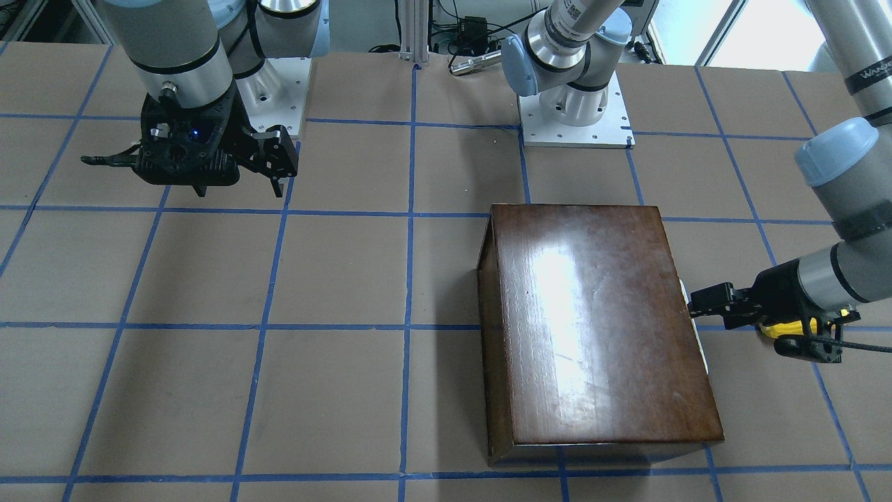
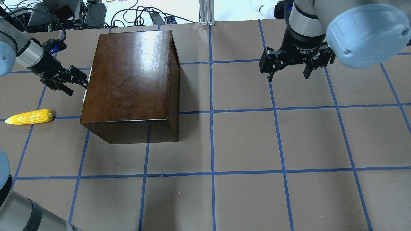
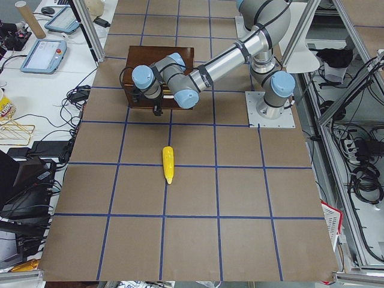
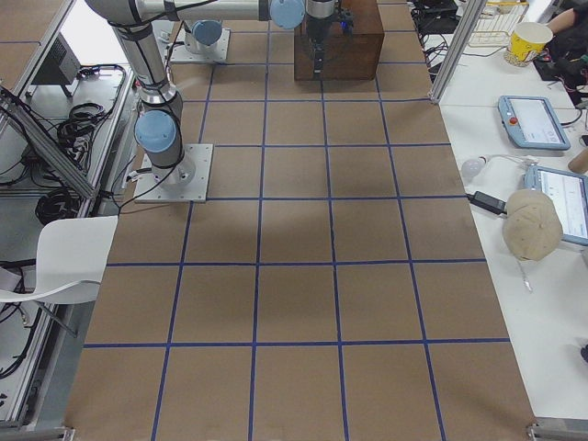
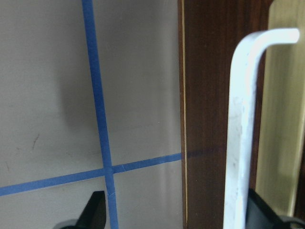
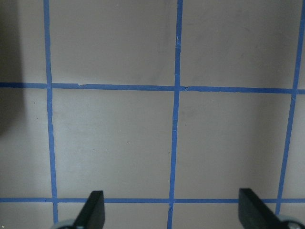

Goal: Open drawer and put corn inside
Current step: 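Hook the left gripper onto the white drawer handle, then pull the drawer outward from the cabinet with the left gripper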

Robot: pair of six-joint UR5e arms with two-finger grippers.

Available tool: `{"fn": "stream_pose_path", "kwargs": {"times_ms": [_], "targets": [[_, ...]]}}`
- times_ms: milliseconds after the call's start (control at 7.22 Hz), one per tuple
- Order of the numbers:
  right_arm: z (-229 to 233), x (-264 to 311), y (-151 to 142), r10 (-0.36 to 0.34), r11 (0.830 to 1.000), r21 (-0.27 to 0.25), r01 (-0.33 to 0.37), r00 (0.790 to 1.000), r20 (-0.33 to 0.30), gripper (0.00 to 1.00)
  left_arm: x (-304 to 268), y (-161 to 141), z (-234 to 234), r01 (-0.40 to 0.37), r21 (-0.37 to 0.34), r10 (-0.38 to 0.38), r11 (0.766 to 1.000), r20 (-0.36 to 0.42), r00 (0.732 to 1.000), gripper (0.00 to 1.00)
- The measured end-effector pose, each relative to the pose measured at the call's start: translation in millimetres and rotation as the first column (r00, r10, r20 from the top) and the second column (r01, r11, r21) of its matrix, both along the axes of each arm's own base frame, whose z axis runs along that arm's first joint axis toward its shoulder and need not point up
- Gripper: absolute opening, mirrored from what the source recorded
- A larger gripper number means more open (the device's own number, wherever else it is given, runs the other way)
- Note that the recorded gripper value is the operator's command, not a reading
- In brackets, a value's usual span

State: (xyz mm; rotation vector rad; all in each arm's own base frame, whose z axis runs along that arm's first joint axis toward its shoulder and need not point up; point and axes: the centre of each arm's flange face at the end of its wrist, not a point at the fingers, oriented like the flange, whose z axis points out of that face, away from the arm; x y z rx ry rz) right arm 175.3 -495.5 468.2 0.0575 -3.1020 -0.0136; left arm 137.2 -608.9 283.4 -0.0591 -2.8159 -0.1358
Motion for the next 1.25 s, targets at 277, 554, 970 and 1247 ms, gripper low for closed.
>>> {"fn": "stream_pose_path", "kwargs": {"times_ms": [277,554,970,1247], "targets": [[0,0,0,0.000,1.000,0.000,0.000,1.000,0.000,1.00,10,1,1,-0.013,-0.004,0.013,1.000,0.004,1.000,1.00],[0,0,0,0.000,1.000,0.000,0.000,1.000,0.000,1.00,28,3,3,-0.041,-0.013,0.041,0.999,0.008,0.999,1.00],[0,0,0,0.000,1.000,0.000,0.000,1.000,0.000,1.00,48,7,4,-0.072,-0.023,0.072,0.997,0.012,0.997,1.00],[0,0,0,0.000,1.000,0.000,0.000,1.000,0.000,1.00,64,12,4,-0.096,-0.032,0.096,0.995,0.014,0.995,1.00]]}}
